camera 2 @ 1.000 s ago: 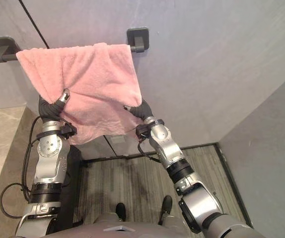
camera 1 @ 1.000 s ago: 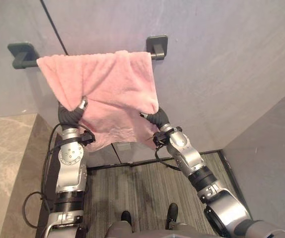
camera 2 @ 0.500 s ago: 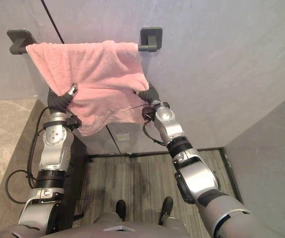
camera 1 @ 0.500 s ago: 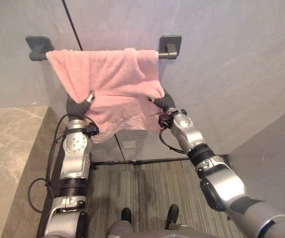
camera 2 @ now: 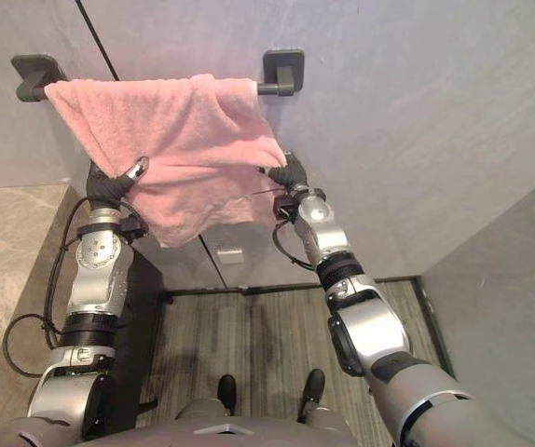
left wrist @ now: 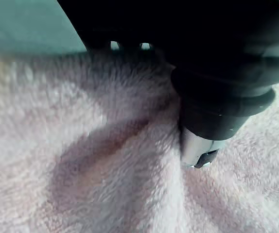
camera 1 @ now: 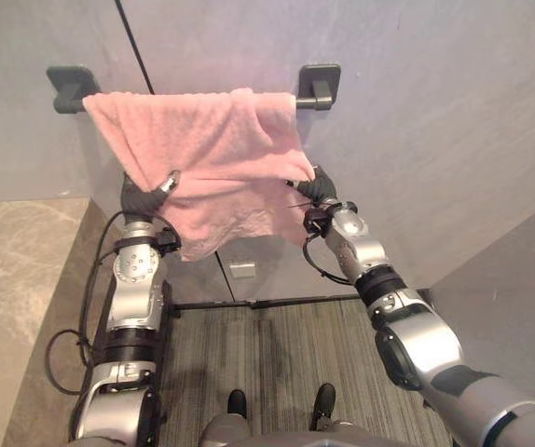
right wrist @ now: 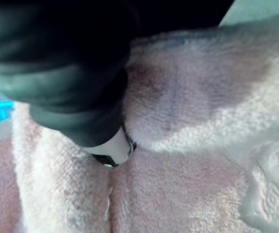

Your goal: Organize washtable

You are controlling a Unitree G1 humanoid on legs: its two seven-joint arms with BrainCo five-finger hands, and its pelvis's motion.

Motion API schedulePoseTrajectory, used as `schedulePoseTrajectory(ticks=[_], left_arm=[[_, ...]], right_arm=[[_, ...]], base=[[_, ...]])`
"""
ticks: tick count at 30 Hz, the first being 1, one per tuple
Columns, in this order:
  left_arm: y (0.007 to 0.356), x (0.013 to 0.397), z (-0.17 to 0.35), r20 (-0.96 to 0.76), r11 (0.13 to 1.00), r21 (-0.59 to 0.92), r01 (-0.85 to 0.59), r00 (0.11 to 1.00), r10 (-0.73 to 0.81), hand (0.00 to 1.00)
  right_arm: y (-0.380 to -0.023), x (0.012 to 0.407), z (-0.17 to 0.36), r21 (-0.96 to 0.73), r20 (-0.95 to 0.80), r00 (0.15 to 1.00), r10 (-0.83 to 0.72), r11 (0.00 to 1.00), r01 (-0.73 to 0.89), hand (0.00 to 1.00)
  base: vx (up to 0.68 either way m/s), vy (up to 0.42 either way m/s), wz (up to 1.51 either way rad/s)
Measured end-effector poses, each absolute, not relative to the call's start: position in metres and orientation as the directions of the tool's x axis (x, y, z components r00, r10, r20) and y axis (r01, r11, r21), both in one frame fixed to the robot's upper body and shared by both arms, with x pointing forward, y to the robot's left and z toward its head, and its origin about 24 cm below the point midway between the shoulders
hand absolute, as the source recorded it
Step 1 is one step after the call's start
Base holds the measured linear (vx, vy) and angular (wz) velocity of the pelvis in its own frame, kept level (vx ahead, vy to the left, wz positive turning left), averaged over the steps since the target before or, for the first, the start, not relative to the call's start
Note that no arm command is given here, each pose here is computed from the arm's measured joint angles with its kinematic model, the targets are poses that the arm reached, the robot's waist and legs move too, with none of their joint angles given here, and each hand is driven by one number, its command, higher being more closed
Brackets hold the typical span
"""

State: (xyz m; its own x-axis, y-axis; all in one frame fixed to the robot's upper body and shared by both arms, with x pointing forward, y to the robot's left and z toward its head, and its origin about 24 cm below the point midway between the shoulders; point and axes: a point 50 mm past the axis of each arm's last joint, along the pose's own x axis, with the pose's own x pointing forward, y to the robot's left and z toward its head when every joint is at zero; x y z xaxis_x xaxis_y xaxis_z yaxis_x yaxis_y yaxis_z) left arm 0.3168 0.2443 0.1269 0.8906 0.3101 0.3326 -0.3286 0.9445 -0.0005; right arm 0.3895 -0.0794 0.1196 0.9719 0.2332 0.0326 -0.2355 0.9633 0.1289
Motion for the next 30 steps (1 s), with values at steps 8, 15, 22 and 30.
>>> schedulePoseTrajectory(ticks=[8,15,22,30], left_arm=[[0.295,0.294,0.121,0.305,0.837,-0.071,-0.543,0.787,0.536,0.0],[0.29,0.292,0.11,0.273,0.853,-0.035,-0.52,0.817,0.509,0.0],[0.291,0.284,0.099,0.248,0.854,-0.011,-0.52,0.826,0.506,0.0],[0.291,0.268,0.091,0.238,0.858,0.012,-0.513,0.835,0.496,0.0]], right_arm=[[-0.14,0.397,0.127,0.142,0.043,0.999,0.016,0.99,-0.022,0.0],[-0.148,0.393,0.119,0.128,0.03,1.0,0.003,0.992,-0.007,0.0],[-0.15,0.385,0.114,0.131,0.049,0.999,0.018,0.991,-0.025,0.0],[-0.147,0.365,0.099,0.112,0.068,0.995,0.074,0.99,-0.081,0.0]], base=[[0.0,0.0,0.0],[-0.01,-0.004,-0.03],[0.0,-0.001,-0.01],[0.0,0.0,0.0]])
